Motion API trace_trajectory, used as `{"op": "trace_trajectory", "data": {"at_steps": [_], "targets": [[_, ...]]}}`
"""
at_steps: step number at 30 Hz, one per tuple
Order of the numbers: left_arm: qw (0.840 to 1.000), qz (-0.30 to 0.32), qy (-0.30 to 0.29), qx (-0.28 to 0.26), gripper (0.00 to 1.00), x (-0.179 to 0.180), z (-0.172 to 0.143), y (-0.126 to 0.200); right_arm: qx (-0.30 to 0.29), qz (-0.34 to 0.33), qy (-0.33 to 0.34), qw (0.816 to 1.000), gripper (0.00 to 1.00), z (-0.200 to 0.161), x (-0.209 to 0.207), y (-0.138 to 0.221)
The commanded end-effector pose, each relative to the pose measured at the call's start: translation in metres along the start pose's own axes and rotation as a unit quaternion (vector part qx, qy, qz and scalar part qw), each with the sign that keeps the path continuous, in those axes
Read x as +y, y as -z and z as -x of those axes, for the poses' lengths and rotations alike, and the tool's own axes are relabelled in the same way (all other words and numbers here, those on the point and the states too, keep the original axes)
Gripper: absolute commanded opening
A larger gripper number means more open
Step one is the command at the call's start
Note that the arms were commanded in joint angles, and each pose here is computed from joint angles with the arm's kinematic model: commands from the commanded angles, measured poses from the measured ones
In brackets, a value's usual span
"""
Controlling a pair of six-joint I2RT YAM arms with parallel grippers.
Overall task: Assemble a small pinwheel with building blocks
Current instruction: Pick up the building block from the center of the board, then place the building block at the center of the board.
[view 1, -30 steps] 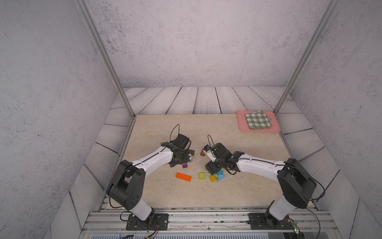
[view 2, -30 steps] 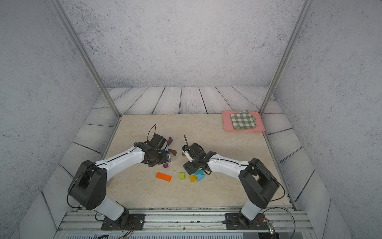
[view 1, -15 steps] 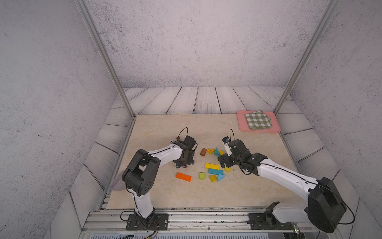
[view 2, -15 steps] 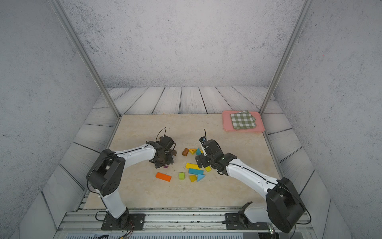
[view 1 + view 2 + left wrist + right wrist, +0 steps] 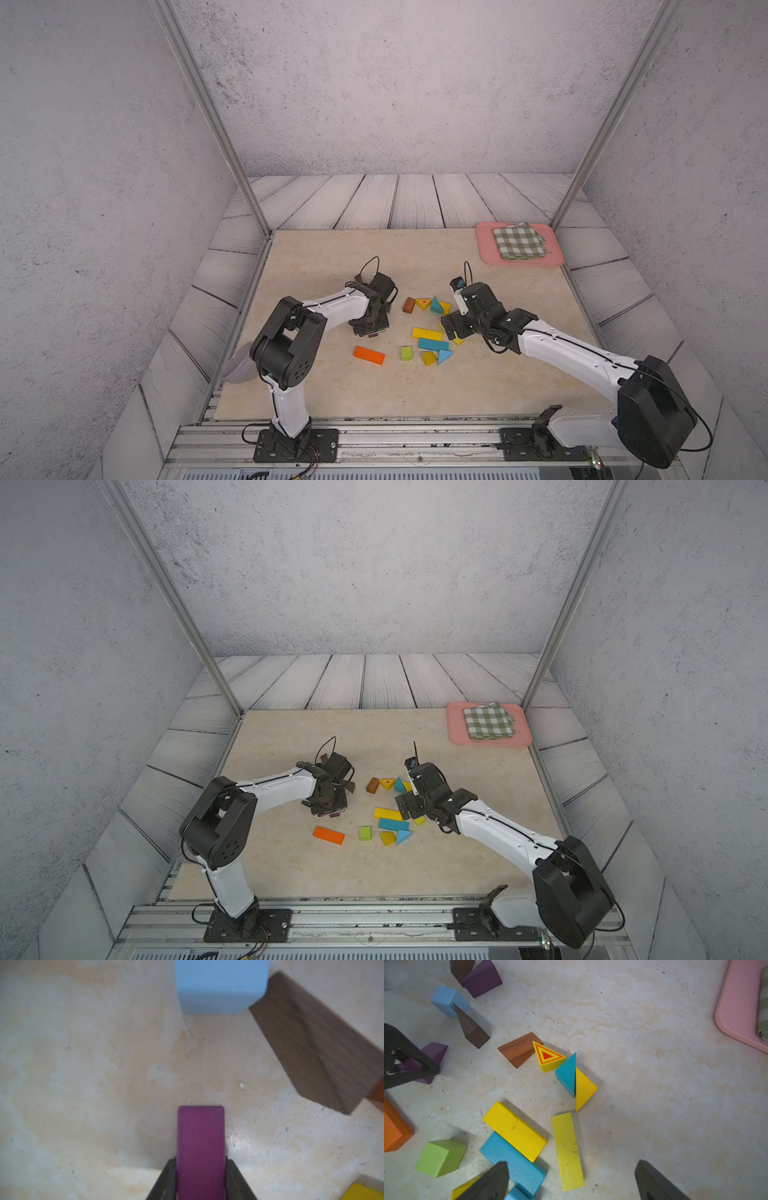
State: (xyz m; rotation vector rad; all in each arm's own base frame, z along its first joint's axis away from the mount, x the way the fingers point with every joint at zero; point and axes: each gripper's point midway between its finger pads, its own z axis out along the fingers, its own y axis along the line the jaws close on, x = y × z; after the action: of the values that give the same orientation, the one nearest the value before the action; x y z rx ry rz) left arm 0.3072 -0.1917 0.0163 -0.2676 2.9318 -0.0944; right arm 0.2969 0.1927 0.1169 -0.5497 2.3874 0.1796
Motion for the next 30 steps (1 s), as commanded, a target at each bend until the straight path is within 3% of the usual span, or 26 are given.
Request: {"op": "trace_trajectory", "data": {"at_steps": [1, 6, 9, 13, 18, 21, 25, 30], "targets": [[0.999, -0.03, -0.024, -0.004, 0.23, -0.01, 0.006, 0.012, -0.006, 0.006, -0.012, 1.0, 0.99, 0.0, -0.001, 0.007], [0.995, -0.099, -0.03, -0.015, 0.15, -0.015, 0.009, 0.036, -0.004, 0.024, -0.015, 1.0, 0.99, 0.0, 0.006, 0.006], [0.982, -0.187, -0.011, -0.023, 0.12, -0.021, 0.012, 0.058, -0.01, 0.078, -0.013, 0.997, 0.99, 0.004, 0.025, 0.008], [0.944, -0.326, 0.03, -0.051, 0.11, -0.033, 0.022, 0.093, -0.039, 0.191, -0.033, 0.98, 0.91, 0.018, 0.063, 0.018], [0.892, -0.446, 0.043, -0.069, 0.06, -0.051, 0.022, 0.128, -0.097, 0.297, -0.049, 0.949, 0.83, 0.045, 0.109, 0.032], [0.865, -0.493, 0.05, -0.077, 0.02, -0.057, 0.021, 0.141, -0.099, 0.312, -0.041, 0.944, 0.82, 0.058, 0.131, 0.031], [0.852, -0.512, 0.066, -0.084, 0.0, -0.042, 0.015, 0.143, -0.099, 0.302, -0.044, 0.947, 0.82, 0.067, 0.133, 0.024], [0.858, -0.497, 0.087, -0.096, 0.0, -0.008, 0.012, 0.121, -0.112, 0.236, -0.029, 0.965, 0.87, 0.06, 0.108, 0.027]]}}
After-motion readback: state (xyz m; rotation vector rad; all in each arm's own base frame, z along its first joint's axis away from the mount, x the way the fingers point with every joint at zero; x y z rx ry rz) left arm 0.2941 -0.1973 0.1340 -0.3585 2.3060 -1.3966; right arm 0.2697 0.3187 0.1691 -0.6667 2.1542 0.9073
